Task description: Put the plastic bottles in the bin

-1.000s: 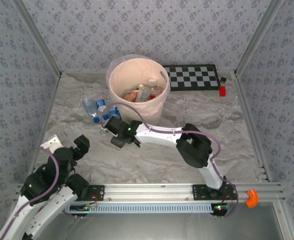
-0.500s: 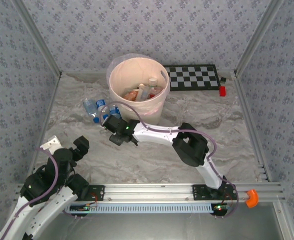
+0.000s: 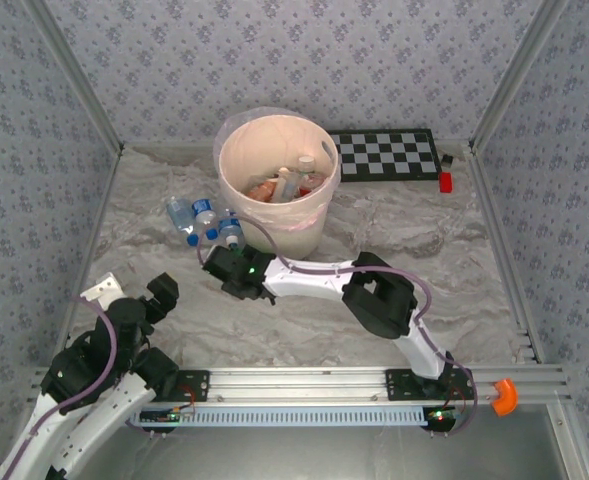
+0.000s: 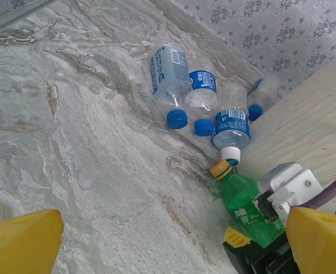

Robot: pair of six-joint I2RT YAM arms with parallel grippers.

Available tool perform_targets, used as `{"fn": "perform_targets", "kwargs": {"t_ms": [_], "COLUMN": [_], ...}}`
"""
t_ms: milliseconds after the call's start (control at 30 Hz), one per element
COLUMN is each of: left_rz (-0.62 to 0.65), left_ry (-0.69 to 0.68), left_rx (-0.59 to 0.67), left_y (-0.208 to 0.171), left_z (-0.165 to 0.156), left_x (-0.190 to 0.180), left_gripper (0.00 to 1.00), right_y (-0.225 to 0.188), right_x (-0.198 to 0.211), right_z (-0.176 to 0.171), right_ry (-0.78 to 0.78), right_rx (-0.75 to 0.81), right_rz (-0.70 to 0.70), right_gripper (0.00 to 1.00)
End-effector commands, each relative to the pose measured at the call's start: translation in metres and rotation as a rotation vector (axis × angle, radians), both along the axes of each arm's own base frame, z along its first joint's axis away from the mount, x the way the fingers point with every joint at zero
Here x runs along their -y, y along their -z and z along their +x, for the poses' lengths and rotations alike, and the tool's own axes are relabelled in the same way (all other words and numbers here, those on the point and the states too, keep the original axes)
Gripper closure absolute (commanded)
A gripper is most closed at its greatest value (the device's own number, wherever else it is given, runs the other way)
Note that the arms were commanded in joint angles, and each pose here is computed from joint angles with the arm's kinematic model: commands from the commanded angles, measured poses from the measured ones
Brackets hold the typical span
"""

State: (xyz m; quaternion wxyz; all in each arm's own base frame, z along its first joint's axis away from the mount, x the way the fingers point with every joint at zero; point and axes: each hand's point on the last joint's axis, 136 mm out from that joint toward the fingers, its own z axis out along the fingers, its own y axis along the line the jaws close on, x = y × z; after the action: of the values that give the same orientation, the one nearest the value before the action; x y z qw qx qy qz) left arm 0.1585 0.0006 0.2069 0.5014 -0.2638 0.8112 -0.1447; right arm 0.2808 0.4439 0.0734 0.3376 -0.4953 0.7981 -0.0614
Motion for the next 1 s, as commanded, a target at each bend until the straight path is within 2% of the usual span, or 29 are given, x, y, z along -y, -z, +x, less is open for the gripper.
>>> {"fn": "perform_targets", "kwargs": {"t_ms": [0, 233, 400, 600, 700, 967], "left_rz": [0.002, -0.003, -0.001, -0.004, -0.005, -0.004], "left_ry": [-0.023, -0.028, -0.030, -0.030, -0.029, -0.021], "left_rx": [0.001, 0.000, 0.002, 0.003, 0.004, 0.014], "left_y": [0.001, 0.002, 0.001, 0.001, 0.000, -0.005], "left_z": [-0.003, -0.005, -0.005, -0.005, -0.005, -0.006], "left_x": [-0.006, -0.008, -0.008, -0.008, -0.008, -0.008], "left_gripper": [0.00, 0.00, 0.00, 0.00, 0.00, 0.00], "right_y": [0.002, 0.031, 0.039, 0.048, 0.047, 0.005], "right_x": [0.020, 0.029, 0.026, 0.030, 0.028, 0.017], "right_z": [0.009, 0.016, 0.008, 0.011, 0.011, -0.001], "right_ry": [0.039, 0.065, 0.061, 0.085, 0.083, 0.062], "right_rx": [-0.006, 0.014, -0.061, -0.156, -0.162, -0.109], "right_rz": [-0.036, -0.136, -0.088, -0.041, -0.031, 0.038], "right_gripper": [0.23, 0.20, 0.23, 0.33, 0.45, 0.50]}}
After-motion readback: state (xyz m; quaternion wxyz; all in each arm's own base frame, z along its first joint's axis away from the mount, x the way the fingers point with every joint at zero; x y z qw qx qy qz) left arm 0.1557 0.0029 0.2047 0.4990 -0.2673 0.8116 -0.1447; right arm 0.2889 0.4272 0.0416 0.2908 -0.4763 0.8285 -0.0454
